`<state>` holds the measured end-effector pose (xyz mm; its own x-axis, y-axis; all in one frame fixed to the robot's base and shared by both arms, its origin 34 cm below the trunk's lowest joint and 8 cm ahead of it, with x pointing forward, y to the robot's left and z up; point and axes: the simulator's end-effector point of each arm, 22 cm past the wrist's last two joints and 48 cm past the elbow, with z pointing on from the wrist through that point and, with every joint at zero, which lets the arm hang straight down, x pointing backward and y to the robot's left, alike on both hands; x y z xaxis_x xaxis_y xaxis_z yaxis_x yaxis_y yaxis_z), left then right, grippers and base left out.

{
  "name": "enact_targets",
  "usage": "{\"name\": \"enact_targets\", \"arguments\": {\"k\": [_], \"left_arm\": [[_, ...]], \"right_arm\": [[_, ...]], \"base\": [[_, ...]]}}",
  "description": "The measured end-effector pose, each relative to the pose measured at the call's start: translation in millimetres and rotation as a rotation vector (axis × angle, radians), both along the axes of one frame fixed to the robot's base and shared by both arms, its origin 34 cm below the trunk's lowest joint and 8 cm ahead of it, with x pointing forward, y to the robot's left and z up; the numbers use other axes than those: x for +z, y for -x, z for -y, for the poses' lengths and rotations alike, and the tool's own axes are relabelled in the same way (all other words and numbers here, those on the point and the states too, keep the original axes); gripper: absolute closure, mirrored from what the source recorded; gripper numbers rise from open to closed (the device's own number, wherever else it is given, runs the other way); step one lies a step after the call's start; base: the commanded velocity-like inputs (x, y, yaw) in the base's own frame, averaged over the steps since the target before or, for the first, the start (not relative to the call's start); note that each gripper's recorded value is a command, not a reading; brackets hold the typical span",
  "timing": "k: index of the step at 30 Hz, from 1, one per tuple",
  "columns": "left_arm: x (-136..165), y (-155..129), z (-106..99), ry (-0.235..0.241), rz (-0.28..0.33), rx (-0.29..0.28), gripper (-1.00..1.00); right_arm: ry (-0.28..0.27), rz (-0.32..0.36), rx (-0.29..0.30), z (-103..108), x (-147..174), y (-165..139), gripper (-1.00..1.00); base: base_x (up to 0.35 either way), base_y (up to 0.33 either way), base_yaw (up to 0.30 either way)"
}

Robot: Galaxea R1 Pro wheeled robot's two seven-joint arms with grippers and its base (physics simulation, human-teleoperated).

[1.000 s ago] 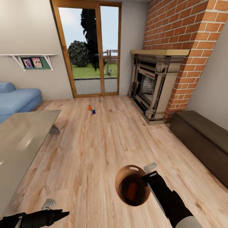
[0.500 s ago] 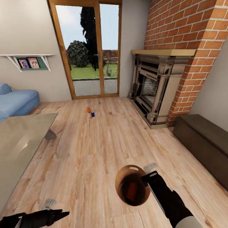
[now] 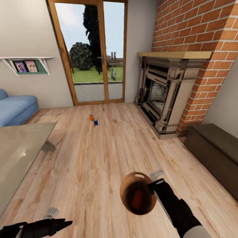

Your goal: Put the three can of soda from the living room inside the tash can in the kitchen.

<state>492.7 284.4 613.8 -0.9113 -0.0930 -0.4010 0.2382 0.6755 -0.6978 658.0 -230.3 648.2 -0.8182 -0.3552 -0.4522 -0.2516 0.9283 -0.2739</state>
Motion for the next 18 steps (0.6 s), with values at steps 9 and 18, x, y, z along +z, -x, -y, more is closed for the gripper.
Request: {"name": "enact_targets", "arguments": {"k": [9,18], "left_arm": [[0,0,0,0.0,0.0,0.0,-1.0],[0,0,0,0.0,0.0,0.0,-1.0]], "right_arm": [[-0.008,-0.007,-0.009,0,-1,1,1.0],[-0.115,-0.093,-0.186,29,-10,17,1.0]], "base": [[0.348,0.0,0.0],[0.348,0.0,0.0]]}}
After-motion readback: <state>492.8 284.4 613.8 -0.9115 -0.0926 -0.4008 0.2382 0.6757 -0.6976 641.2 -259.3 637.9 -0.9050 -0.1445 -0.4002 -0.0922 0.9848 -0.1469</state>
